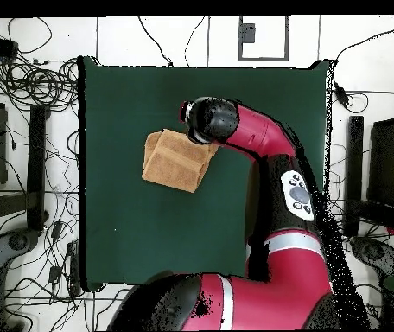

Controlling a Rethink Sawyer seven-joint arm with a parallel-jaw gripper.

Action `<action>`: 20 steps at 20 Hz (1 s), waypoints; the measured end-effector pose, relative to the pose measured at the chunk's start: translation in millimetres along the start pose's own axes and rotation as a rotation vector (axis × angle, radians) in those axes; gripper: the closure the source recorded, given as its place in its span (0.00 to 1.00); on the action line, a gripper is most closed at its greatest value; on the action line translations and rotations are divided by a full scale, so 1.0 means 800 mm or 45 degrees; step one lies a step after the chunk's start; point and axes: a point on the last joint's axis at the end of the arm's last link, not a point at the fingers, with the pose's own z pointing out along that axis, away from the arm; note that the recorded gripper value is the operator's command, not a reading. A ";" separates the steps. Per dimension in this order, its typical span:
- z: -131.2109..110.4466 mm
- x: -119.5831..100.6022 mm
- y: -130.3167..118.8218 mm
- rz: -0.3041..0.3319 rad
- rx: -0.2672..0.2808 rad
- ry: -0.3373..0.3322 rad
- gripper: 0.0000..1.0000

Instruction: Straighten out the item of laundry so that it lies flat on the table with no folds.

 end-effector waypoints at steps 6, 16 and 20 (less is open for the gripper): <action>0.013 0.004 -0.002 0.000 -0.005 0.082 0.00; 0.054 0.020 -0.009 0.008 -0.008 0.149 0.00; 0.068 0.030 -0.014 0.007 0.000 0.173 0.00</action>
